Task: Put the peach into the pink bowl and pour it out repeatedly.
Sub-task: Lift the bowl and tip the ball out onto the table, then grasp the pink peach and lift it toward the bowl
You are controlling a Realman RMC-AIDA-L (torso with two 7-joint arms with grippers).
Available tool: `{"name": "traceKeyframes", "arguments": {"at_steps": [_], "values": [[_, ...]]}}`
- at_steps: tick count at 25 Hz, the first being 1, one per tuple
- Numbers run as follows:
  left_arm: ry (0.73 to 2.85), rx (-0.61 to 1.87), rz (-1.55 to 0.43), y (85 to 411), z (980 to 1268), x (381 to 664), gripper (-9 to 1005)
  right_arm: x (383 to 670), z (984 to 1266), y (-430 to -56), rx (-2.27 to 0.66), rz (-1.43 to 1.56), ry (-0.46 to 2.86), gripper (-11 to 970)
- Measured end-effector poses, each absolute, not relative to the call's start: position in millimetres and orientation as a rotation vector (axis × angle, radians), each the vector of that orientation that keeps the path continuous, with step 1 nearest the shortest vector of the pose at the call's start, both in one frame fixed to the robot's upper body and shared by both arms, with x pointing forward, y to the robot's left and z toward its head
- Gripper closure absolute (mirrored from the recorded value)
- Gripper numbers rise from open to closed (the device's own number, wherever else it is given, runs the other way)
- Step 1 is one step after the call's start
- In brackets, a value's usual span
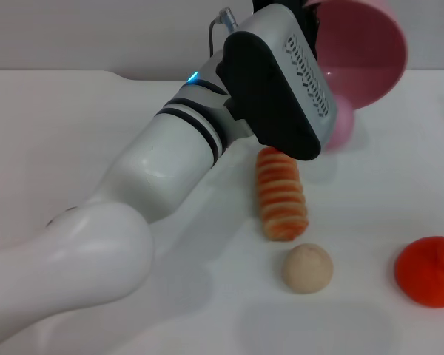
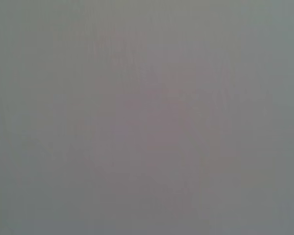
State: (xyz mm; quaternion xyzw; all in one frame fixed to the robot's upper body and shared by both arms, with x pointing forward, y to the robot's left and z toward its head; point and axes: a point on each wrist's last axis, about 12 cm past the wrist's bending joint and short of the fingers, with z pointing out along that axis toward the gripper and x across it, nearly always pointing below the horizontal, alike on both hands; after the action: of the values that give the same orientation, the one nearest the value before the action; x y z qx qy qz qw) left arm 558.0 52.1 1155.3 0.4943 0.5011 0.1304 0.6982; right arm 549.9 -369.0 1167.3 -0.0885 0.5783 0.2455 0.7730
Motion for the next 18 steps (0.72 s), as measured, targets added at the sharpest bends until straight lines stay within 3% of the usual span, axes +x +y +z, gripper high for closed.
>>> {"name": "traceKeyframes", "arguments": {"at_steps": [15, 18], "values": [[1.180, 1.028, 0.209, 57.4, 1158.3, 566.8, 954, 553.0, 1165.4, -366.4, -0.196, 0.539, 1.263, 554], [1.364, 0.933, -0.005, 76.1, 1171.2, 599.5, 954, 553.9, 1162.5, -365.3, -0.191, 0.543, 1.269, 555]]}}
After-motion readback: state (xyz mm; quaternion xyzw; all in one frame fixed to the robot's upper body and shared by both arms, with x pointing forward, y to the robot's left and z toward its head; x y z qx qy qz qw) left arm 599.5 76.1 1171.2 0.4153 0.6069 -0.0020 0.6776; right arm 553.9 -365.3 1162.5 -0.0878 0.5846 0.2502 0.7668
